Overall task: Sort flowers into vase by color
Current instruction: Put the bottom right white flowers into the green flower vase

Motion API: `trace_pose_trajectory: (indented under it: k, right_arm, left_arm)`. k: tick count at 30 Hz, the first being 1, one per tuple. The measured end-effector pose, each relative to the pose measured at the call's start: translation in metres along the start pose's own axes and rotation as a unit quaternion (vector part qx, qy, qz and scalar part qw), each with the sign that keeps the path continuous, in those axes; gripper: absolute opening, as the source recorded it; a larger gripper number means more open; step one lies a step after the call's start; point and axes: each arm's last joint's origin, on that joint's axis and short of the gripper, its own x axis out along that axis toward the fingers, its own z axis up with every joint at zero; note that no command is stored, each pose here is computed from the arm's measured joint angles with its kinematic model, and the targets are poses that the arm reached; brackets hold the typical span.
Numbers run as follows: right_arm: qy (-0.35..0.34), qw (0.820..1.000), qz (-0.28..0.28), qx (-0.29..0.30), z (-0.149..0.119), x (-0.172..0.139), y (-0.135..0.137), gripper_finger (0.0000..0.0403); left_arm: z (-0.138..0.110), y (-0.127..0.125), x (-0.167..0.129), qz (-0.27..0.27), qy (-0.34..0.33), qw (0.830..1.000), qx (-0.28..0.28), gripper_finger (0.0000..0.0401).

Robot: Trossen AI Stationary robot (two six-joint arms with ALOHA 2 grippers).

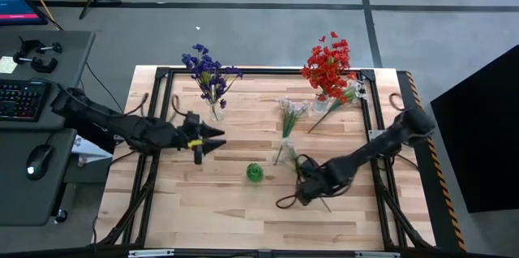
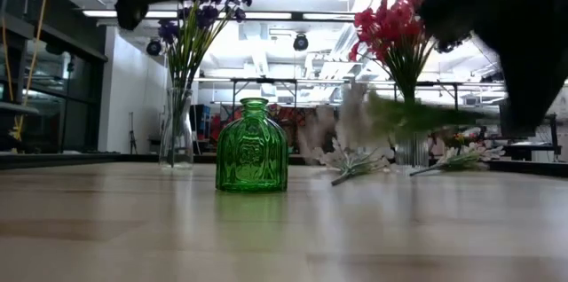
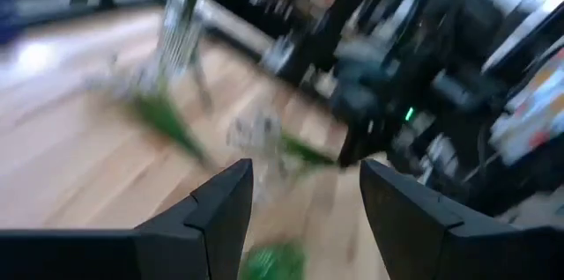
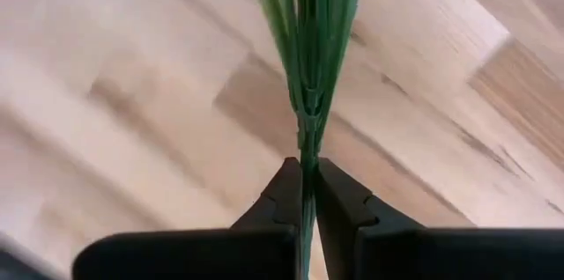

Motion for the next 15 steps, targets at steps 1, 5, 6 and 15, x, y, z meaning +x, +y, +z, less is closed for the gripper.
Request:
trace_pose_trajectory:
  k: [1,5,6,15]
  right_arm:
    - [-0.002,1.0,0.011,-0.005,-0.003,-0.009,-0.002,0.0003]
    - [-0.028,0.998,0.049,-0.029,-0.017,-0.04,-0.011,0.0003]
    - [-0.053,0.996,0.065,-0.044,-0.02,-0.047,-0.012,0.0002]
    - [-0.348,0.912,0.198,-0.091,-0.012,-0.076,0.011,0.0001]
  left_arm:
    - [0.005,-0.001,-0.002,-0.008,-0.016,1.0,-0.003,0.0197]
    - [0.02,0.0,-0.011,-0.027,-0.066,0.997,-0.007,0.0197]
    - [0.023,0.0,-0.013,-0.028,-0.076,0.997,-0.011,0.0197]
    - [0.054,-0.008,-0.026,-0.099,-0.21,0.97,-0.065,0.0197]
